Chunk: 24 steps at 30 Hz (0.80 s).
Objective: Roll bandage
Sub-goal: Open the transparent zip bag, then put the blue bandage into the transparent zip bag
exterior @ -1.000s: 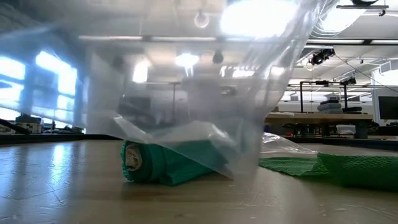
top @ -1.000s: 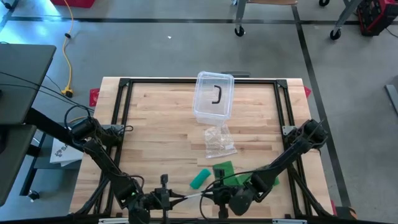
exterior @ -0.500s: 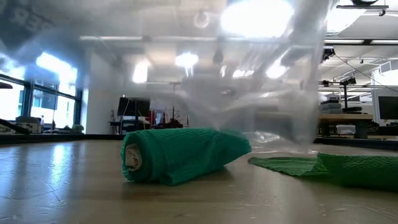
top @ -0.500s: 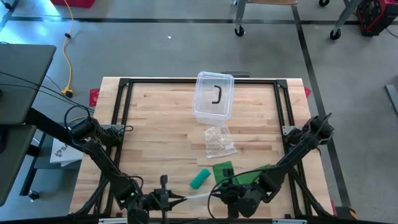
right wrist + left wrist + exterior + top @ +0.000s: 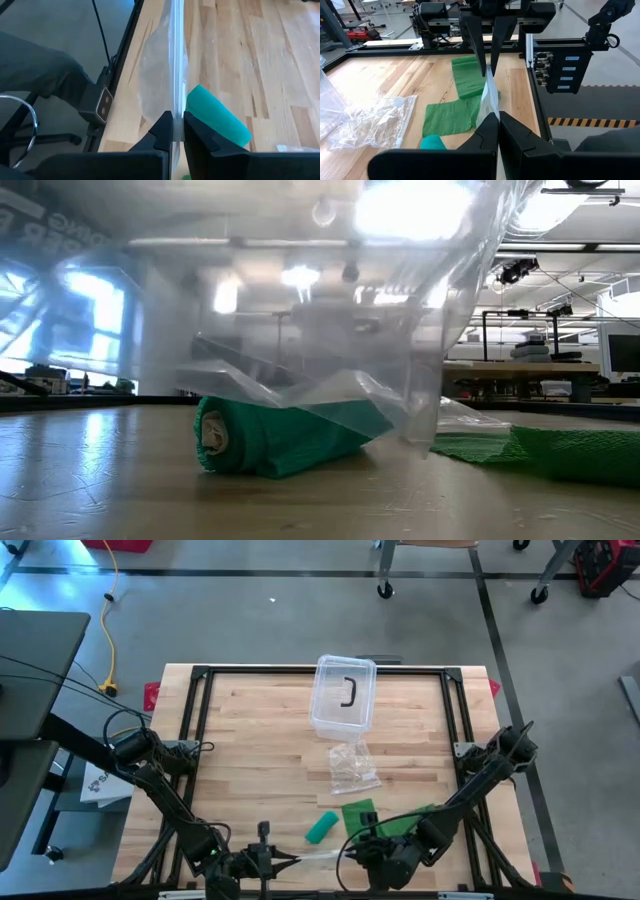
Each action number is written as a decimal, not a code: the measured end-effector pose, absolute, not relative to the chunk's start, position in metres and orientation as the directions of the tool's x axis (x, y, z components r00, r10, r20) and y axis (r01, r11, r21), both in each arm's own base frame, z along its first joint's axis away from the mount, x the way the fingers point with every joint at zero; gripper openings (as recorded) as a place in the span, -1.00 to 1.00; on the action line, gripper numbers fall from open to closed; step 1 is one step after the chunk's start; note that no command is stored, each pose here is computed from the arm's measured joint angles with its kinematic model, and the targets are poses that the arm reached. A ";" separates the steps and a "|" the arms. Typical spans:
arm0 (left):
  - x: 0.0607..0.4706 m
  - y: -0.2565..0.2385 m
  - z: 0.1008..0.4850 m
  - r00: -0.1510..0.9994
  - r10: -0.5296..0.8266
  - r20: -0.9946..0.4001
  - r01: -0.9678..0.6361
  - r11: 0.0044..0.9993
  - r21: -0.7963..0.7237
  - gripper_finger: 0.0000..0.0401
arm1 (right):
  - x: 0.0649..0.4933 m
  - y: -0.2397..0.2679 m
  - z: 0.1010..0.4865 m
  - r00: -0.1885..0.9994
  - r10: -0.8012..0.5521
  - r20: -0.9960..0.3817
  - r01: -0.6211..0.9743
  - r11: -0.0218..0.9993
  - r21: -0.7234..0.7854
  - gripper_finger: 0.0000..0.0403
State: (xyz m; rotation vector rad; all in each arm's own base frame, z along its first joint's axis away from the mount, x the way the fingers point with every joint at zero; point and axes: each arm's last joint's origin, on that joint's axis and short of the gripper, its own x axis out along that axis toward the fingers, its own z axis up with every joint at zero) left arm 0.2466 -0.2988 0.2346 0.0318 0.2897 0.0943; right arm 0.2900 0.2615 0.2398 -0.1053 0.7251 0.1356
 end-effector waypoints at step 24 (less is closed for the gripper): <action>0.247 -0.298 0.235 0.954 0.099 -0.282 -0.091 0.995 0.041 -1.00 | 0.284 0.264 0.277 0.824 0.209 -0.528 -0.226 0.974 0.032 -0.36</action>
